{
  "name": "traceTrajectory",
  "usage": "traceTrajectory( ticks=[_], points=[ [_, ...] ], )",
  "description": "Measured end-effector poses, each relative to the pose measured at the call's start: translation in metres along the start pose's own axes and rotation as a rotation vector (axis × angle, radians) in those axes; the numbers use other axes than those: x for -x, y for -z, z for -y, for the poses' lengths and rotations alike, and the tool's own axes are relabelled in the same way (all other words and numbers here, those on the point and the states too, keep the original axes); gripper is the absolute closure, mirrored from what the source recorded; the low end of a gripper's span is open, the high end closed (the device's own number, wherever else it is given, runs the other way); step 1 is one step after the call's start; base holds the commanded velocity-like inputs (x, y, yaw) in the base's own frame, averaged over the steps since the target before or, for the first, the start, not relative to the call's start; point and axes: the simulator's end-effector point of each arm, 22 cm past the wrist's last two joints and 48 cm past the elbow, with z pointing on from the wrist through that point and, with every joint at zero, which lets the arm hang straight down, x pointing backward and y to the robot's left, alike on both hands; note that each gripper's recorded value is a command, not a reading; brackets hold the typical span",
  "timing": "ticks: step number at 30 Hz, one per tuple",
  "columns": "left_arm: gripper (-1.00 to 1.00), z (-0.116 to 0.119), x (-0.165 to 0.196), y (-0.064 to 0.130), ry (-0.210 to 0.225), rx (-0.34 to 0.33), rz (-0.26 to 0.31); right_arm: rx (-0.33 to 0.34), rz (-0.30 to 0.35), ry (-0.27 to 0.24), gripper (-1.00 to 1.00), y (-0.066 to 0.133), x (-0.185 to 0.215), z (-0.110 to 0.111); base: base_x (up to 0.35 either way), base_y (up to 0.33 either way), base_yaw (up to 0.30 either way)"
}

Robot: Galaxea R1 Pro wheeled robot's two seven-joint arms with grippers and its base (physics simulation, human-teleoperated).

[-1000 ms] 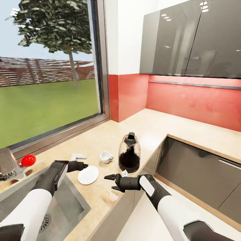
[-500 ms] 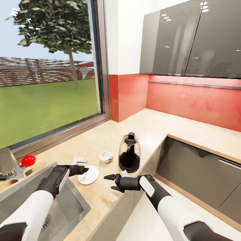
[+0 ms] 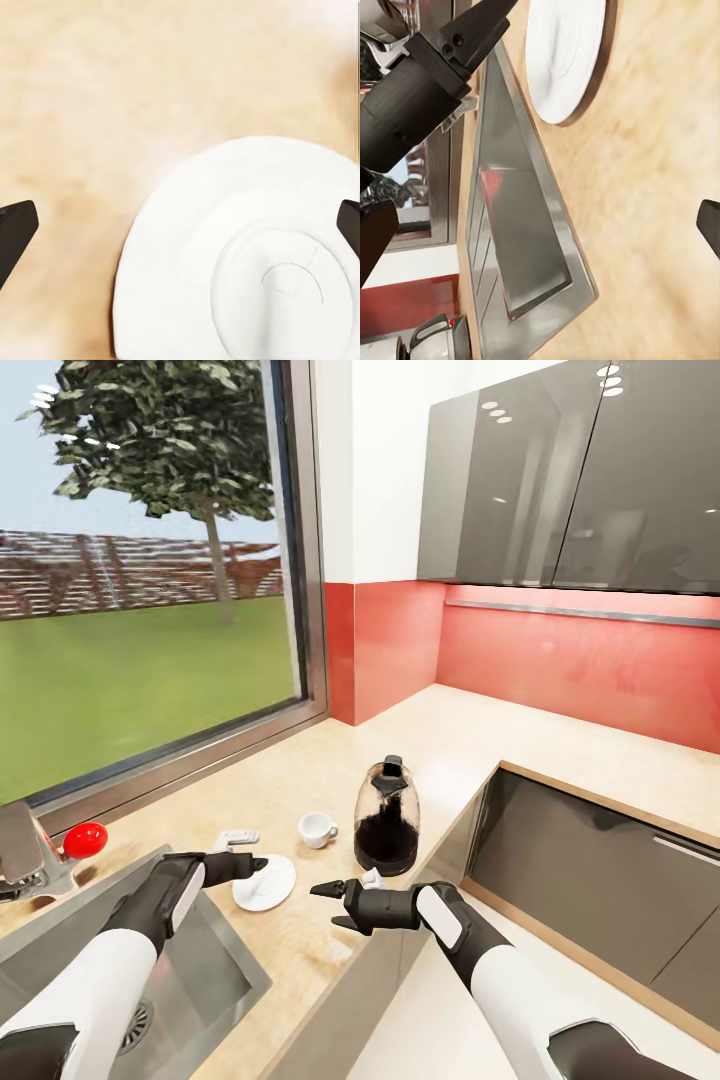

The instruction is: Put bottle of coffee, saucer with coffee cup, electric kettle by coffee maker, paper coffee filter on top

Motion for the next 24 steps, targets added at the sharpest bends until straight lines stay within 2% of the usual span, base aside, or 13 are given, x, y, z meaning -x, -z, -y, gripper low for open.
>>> traceTrajectory(
  ticks=[8,18,24],
  points=[
    [-1.0,0.01,0.004,0.0,0.053,-0.041,0.018,0.0,0.0,-0.001,-1.0,0.0,0.0,0.0,0.0,0.0,0.0],
    [-1.0,0.016,0.001,-0.001,0.064,-0.056,0.015,0.0,0.0,-0.001,-1.0,0.0,-0.001,0.0,0.0,0.0,0.0],
    [-1.0,0.016,-0.009,-0.004,0.071,-0.058,-0.005,-0.001,0.0,-0.001,-1.0,0.0,-0.001,0.001,0.0,0.0,0.0]
  ],
)
